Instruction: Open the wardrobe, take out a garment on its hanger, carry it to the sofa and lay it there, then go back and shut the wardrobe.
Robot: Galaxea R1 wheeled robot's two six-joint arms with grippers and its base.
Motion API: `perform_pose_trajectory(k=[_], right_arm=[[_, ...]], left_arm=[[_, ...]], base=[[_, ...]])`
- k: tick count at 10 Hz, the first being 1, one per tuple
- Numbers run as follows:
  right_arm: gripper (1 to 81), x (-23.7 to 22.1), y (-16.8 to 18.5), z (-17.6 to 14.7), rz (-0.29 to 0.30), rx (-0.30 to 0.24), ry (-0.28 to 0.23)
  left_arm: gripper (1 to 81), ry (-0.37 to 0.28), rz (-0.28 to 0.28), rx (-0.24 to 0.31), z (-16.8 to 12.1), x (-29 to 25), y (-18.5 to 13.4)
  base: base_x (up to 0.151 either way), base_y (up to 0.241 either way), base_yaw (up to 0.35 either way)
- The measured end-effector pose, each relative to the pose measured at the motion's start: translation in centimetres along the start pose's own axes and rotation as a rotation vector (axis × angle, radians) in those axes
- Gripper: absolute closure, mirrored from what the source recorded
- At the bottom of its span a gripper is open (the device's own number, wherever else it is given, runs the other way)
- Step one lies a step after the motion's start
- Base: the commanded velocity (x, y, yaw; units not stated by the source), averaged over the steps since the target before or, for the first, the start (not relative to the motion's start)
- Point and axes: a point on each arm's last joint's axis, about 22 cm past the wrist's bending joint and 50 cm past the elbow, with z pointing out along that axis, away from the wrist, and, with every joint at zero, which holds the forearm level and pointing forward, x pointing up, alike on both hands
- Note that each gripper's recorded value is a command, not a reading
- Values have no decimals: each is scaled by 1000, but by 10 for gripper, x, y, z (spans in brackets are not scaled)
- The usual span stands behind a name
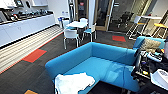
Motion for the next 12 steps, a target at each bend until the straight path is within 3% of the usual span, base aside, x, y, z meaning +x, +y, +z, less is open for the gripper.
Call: perform_pose_trajectory(k=[12], right_arm=[[10,6,0,1,-4,-1,3]], left_arm=[[10,-31,3,47,14,-6,13]], base=[[0,0,316]])
